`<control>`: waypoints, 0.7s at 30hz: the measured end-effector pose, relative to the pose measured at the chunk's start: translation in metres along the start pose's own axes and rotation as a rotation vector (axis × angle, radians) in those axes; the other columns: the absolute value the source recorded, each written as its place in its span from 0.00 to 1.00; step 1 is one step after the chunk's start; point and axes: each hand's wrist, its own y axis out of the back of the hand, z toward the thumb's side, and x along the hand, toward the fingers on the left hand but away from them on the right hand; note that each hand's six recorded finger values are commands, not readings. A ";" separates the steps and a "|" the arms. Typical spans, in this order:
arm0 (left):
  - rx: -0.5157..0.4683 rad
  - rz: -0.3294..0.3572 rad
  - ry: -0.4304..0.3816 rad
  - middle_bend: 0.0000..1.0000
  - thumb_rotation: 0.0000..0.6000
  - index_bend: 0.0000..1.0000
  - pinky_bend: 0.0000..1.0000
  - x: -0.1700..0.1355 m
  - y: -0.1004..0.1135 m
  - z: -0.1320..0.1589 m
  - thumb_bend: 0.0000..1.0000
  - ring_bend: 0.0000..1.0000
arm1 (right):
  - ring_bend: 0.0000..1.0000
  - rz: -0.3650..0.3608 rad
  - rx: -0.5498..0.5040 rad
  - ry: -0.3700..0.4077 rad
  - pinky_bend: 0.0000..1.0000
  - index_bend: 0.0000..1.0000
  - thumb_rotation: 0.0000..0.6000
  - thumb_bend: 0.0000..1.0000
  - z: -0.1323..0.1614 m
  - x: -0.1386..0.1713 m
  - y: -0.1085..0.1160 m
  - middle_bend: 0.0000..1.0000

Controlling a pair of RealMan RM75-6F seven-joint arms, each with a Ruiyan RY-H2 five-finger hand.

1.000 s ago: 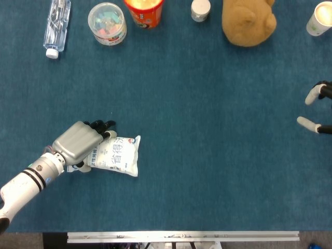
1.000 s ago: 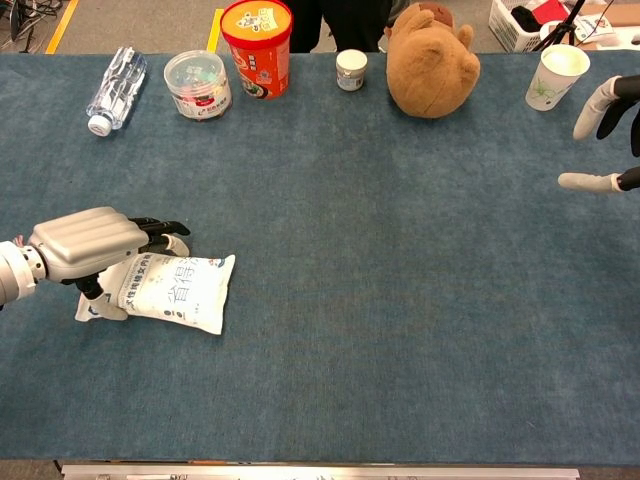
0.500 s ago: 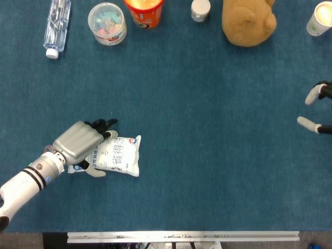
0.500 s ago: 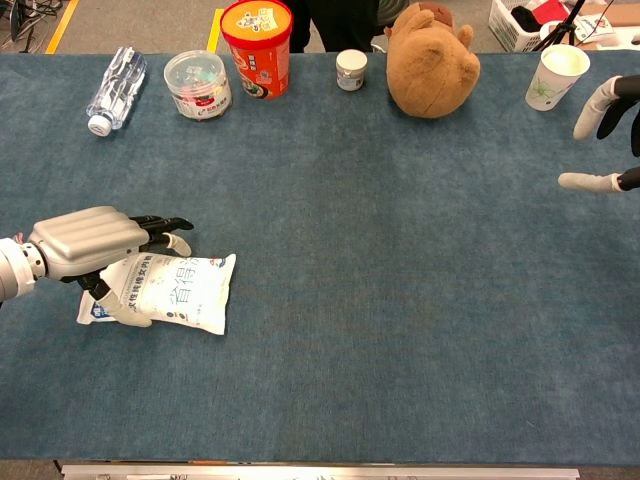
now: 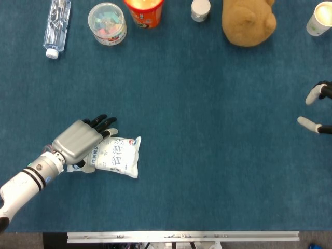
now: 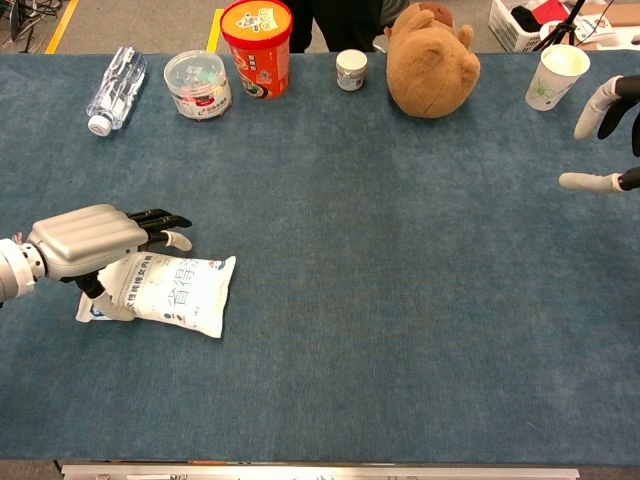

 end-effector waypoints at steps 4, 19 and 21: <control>-0.001 0.006 0.005 0.08 0.99 0.14 0.31 0.000 -0.001 -0.001 0.01 0.02 | 0.50 0.001 0.001 0.000 0.65 0.58 1.00 0.00 0.000 0.000 -0.001 0.55; 0.000 0.096 -0.014 0.67 1.00 0.63 0.56 0.000 0.005 0.003 0.01 0.43 | 0.50 0.000 0.001 0.000 0.65 0.58 1.00 0.00 0.000 0.000 0.000 0.55; -0.001 0.102 -0.015 0.69 1.00 0.65 0.58 0.000 0.005 0.003 0.01 0.45 | 0.50 0.001 0.001 -0.001 0.65 0.58 1.00 0.00 0.000 0.000 0.000 0.55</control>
